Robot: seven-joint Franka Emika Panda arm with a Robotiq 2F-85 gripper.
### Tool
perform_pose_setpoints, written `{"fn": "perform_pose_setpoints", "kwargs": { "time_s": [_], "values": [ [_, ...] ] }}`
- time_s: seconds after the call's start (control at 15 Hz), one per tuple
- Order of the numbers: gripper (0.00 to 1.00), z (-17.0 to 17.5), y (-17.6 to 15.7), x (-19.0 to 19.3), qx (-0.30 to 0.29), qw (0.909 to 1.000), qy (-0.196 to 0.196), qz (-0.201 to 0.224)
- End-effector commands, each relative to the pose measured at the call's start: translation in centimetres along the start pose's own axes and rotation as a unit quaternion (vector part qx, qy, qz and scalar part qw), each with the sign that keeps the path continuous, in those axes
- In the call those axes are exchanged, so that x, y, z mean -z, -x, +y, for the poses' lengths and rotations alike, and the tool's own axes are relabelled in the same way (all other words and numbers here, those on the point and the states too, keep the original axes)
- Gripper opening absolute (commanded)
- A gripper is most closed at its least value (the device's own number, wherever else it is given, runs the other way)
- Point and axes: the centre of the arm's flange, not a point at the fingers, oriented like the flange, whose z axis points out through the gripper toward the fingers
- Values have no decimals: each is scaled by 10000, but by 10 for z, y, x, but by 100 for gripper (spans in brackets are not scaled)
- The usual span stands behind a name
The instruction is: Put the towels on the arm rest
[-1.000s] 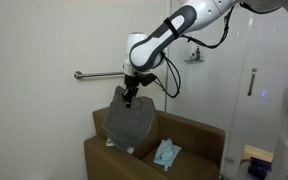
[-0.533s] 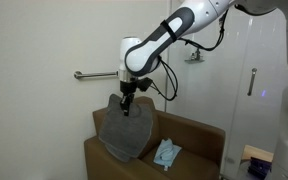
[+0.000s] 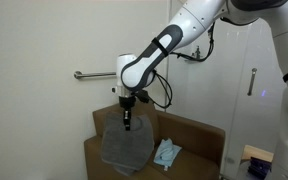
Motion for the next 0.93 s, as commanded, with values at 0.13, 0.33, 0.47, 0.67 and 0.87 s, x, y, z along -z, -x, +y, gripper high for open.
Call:
{"fn": "perform_pose_setpoints", "kwargs": {
  "time_s": [0.13, 0.33, 0.47, 0.67, 0.87],
  "values": [
    [6, 25, -21, -45, 935, 9943, -470, -195],
    [6, 33, -28, -69, 1442, 9864, -727, -311],
    [6, 37, -33, -84, 1728, 9805, -840, -411],
    [6, 41, -45, -105, 2037, 9715, -945, -764],
    [6, 49, -49, -113, 2274, 9625, -1138, -939]
  ]
}}
